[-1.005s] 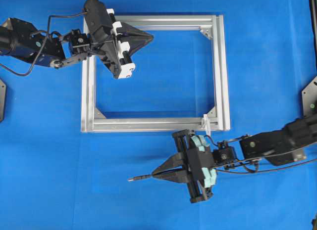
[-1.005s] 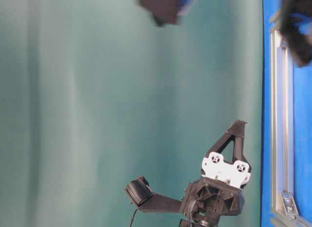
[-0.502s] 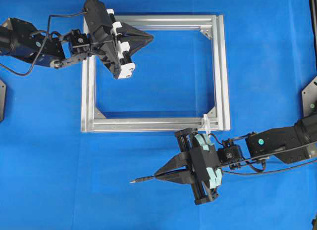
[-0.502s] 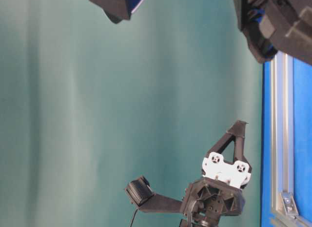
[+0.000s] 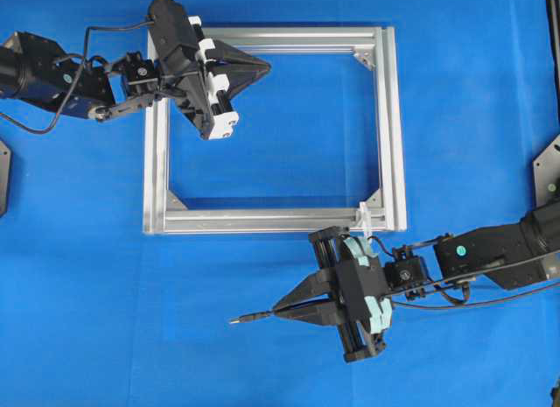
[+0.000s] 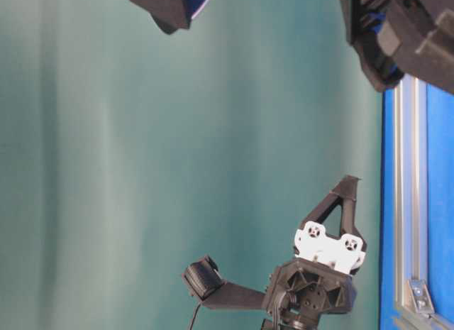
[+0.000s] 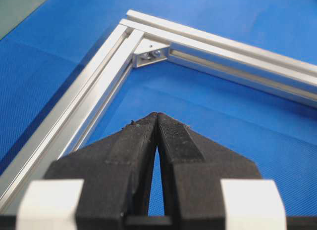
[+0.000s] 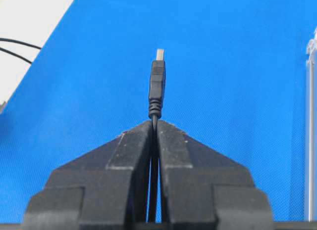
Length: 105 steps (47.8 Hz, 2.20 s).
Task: Insert the wire through the string loop located on the right side.
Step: 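Lift the USB plug with the right gripper and move it rightward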
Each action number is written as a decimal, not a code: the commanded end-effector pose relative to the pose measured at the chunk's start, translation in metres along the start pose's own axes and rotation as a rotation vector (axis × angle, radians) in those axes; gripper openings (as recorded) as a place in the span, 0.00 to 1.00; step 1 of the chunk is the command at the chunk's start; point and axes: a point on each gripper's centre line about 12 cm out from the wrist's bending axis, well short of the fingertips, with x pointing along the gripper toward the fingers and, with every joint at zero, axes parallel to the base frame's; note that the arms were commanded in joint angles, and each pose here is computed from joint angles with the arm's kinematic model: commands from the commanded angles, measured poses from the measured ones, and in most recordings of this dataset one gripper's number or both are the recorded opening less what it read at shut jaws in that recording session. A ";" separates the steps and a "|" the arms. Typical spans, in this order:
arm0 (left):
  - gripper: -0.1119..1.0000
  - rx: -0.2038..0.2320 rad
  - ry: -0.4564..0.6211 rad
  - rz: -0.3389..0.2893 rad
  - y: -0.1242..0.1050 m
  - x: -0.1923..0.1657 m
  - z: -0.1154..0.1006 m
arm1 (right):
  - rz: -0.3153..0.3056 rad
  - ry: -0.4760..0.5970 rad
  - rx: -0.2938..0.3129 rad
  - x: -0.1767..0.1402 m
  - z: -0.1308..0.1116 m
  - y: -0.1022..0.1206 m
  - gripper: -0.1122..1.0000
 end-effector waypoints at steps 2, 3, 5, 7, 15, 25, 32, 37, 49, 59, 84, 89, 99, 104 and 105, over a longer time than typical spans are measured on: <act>0.10 -0.001 -0.041 -0.009 -0.003 -0.002 0.014 | 0.009 -0.040 0.004 -0.004 0.014 0.003 0.07; 0.10 -0.001 -0.041 -0.009 -0.003 -0.002 0.014 | 0.009 -0.040 0.004 -0.004 0.014 0.003 0.07; 0.10 0.001 -0.041 -0.009 -0.003 -0.002 0.014 | 0.010 -0.040 0.003 -0.004 0.014 0.003 0.07; 0.10 -0.001 -0.041 -0.007 -0.002 -0.002 0.014 | 0.009 -0.040 0.004 -0.004 0.014 0.003 0.07; 0.10 -0.001 -0.039 -0.009 -0.003 -0.002 0.013 | 0.009 -0.040 0.004 -0.004 0.014 0.003 0.07; 0.10 0.000 -0.039 -0.012 -0.004 -0.002 0.013 | 0.010 -0.040 0.003 -0.004 0.014 0.003 0.07; 0.10 0.000 -0.039 -0.013 -0.004 -0.002 0.013 | 0.007 -0.020 0.002 -0.006 0.010 0.003 0.07; 0.10 0.001 -0.038 -0.018 -0.006 -0.002 0.013 | 0.001 0.011 0.007 -0.011 0.004 0.001 0.07; 0.10 0.004 -0.032 -0.022 -0.008 -0.004 0.011 | -0.040 0.091 0.070 -0.053 -0.027 -0.009 0.07; 0.10 0.003 -0.027 -0.023 -0.008 -0.006 0.009 | -0.081 0.083 0.142 -0.102 -0.048 -0.016 0.07; 0.10 0.003 -0.027 -0.023 -0.008 -0.006 0.009 | -0.062 0.081 0.148 -0.180 -0.074 -0.028 0.07; 0.10 0.003 -0.027 -0.023 -0.008 -0.006 0.009 | -0.059 0.073 0.144 -0.185 -0.074 -0.029 0.07; 0.10 0.004 -0.029 -0.024 -0.008 -0.006 0.010 | -0.061 0.077 0.140 -0.184 -0.075 -0.030 0.07; 0.10 0.005 -0.026 -0.023 -0.008 -0.006 0.009 | -0.066 0.075 0.138 -0.184 -0.075 -0.030 0.07; 0.10 0.005 -0.026 -0.023 -0.008 -0.006 0.009 | -0.067 0.073 0.139 -0.183 -0.075 -0.031 0.07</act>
